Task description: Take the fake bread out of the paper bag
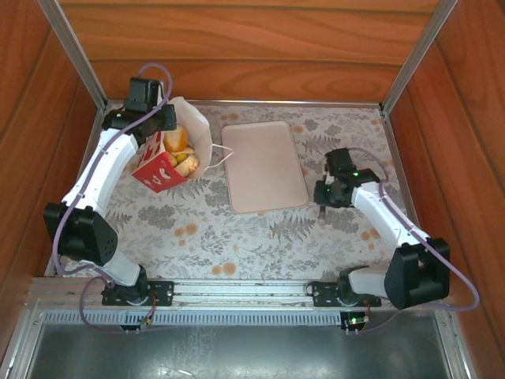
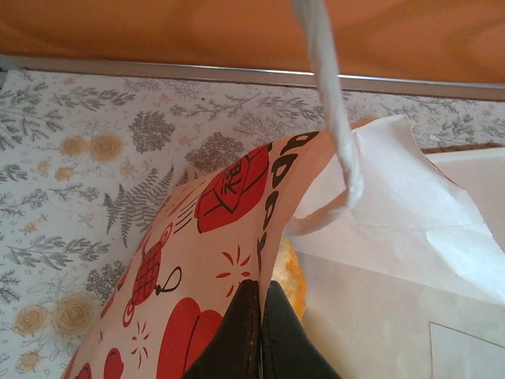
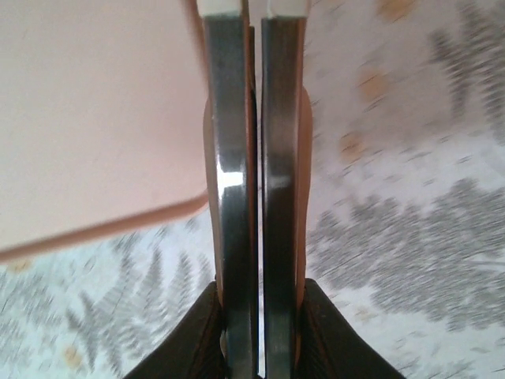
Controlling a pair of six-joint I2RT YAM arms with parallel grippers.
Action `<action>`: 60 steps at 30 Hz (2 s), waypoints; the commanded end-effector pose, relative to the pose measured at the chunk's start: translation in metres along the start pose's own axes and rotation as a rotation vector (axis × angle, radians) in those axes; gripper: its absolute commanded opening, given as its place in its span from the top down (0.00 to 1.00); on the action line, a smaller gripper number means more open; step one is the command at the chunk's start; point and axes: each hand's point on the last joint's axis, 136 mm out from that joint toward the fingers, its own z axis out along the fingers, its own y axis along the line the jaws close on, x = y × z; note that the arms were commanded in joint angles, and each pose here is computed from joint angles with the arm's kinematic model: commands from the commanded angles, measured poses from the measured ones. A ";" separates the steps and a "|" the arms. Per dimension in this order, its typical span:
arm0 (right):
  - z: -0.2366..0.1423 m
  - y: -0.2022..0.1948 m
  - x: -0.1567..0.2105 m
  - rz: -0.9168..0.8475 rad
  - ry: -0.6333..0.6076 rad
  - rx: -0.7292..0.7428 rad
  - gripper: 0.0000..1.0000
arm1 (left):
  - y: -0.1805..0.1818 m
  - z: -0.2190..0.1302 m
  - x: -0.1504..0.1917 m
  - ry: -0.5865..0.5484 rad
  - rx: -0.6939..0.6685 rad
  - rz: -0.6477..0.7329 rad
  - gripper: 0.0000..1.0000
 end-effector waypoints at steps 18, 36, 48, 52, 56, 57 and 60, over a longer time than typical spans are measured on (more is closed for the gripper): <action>0.066 0.061 0.067 -0.137 0.150 0.064 0.72 | 0.000 -0.017 -0.009 -0.062 0.003 -0.020 1.00; 0.102 0.052 0.081 -0.089 0.166 0.100 0.41 | -0.004 -0.020 -0.011 -0.066 0.024 -0.023 1.00; 0.120 0.039 0.090 -0.068 0.183 0.161 0.20 | -0.004 -0.022 -0.014 -0.074 0.025 -0.022 1.00; 0.124 0.039 0.088 -0.070 0.180 0.174 0.23 | -0.004 -0.022 -0.015 -0.078 0.026 -0.022 1.00; 0.126 0.038 0.087 -0.070 0.177 0.187 0.36 | -0.004 -0.021 -0.015 -0.076 0.024 -0.021 1.00; 0.126 0.037 0.087 -0.070 0.178 0.190 0.39 | -0.003 -0.021 -0.014 -0.074 0.020 -0.021 1.00; 0.122 0.037 0.087 -0.071 0.182 0.191 0.53 | -0.003 -0.021 -0.014 -0.074 0.019 -0.021 1.00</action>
